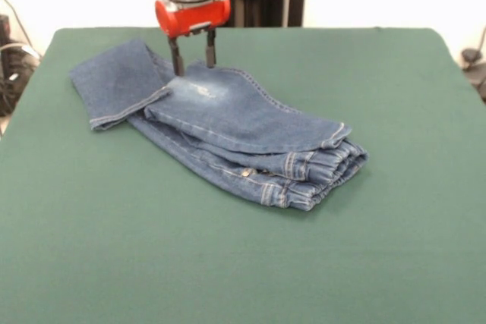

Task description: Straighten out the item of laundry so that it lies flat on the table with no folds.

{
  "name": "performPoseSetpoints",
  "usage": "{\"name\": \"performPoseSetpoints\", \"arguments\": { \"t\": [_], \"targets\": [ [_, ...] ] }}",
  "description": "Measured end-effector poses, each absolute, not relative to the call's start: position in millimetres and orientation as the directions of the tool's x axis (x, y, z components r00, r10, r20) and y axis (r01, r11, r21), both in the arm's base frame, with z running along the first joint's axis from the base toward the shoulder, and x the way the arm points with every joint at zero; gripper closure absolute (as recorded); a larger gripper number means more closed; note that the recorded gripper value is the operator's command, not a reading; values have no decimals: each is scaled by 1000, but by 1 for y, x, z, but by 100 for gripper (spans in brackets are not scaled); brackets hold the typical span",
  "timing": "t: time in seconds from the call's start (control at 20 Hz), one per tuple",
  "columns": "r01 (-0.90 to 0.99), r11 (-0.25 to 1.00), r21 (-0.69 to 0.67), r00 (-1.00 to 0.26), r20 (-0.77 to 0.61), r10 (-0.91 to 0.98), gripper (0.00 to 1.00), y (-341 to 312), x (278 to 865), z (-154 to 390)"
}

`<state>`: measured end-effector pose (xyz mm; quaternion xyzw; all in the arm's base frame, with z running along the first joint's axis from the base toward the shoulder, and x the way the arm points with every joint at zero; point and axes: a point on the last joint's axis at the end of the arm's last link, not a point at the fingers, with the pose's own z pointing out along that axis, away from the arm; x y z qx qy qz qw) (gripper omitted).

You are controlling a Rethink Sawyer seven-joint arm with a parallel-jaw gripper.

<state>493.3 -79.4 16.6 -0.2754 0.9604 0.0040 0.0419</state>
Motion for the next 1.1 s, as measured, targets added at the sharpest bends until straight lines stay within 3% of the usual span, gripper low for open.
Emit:
{"name": "performPoseSetpoints", "arguments": {
  "t": [1.1],
  "targets": [
    [-437, 896, -78, -884, -147, -444, 0, -97, 546, 51]
  ]
}}
